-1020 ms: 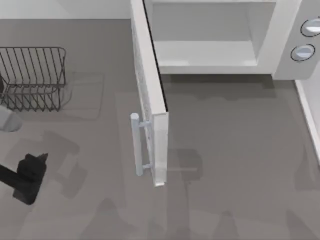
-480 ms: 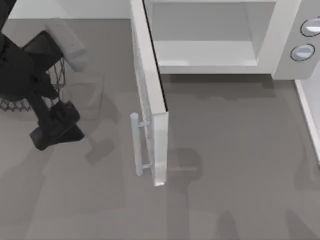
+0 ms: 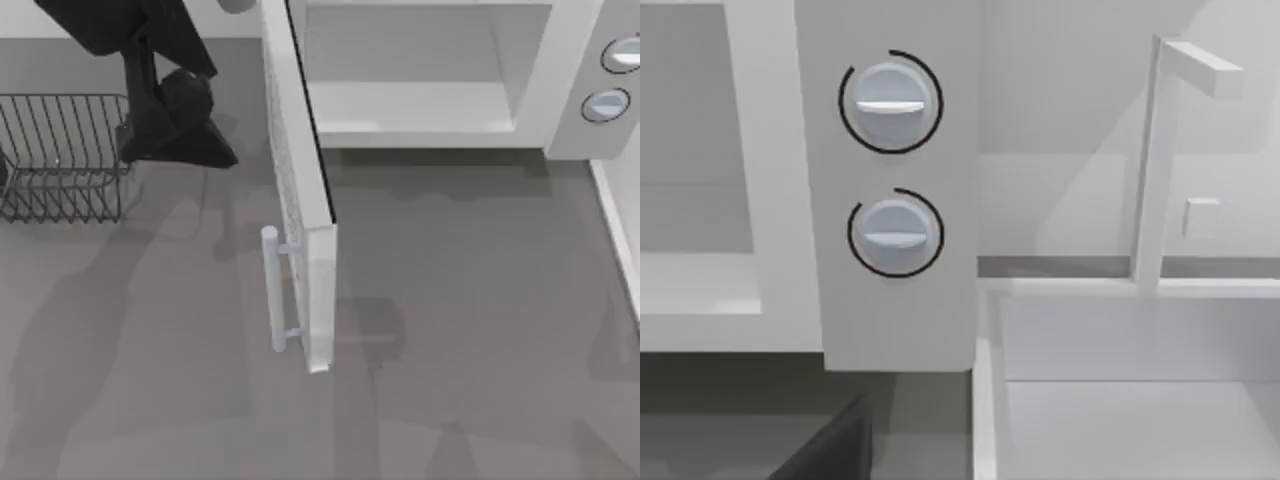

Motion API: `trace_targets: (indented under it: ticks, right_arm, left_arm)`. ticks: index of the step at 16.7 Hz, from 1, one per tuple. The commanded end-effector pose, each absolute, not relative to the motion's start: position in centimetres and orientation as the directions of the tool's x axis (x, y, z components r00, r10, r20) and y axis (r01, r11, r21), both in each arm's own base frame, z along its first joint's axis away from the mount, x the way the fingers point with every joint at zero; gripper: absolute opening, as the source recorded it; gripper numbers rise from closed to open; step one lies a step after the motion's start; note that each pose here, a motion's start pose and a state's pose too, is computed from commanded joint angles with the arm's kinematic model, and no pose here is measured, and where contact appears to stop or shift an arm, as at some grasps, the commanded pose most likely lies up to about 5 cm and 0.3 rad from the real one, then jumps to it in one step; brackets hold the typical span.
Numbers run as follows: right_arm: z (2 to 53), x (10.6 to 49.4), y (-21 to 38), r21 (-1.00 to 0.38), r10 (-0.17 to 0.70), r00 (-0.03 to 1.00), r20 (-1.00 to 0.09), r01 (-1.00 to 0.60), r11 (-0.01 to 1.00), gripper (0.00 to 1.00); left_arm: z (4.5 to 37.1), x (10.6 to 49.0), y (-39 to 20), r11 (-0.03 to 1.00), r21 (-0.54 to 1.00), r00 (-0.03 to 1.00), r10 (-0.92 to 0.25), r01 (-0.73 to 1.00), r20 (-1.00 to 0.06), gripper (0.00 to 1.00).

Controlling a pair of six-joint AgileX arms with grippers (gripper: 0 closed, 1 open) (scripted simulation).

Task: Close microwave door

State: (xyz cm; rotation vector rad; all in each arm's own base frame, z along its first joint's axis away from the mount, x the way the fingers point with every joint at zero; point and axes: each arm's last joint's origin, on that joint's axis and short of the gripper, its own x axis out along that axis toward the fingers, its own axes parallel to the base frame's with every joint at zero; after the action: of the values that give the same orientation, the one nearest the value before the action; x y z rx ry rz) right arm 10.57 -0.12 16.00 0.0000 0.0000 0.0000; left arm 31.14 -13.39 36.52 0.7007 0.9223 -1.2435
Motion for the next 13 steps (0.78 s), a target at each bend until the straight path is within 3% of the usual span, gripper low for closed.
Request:
trace_targets:
  ticks: [9, 13]
  right_arm:
    - [16.0, 10.6, -0.1, 0.000, 0.000, 1.000, 0.000, 0.000, 1.000, 1.00]
    - [16.0, 10.6, -0.1, 0.000, 0.000, 1.000, 0.000, 0.000, 1.000, 1.00]
  left_arm:
    - [37.7, 31.6, -13.8, 0.166, 0.003, 0.087, -0.500, 0.986, -0.862, 1.00]
    - [35.4, 32.0, -15.3, 0.159, -0.001, 0.080, -0.500, 0.987, -0.863, 1.00]
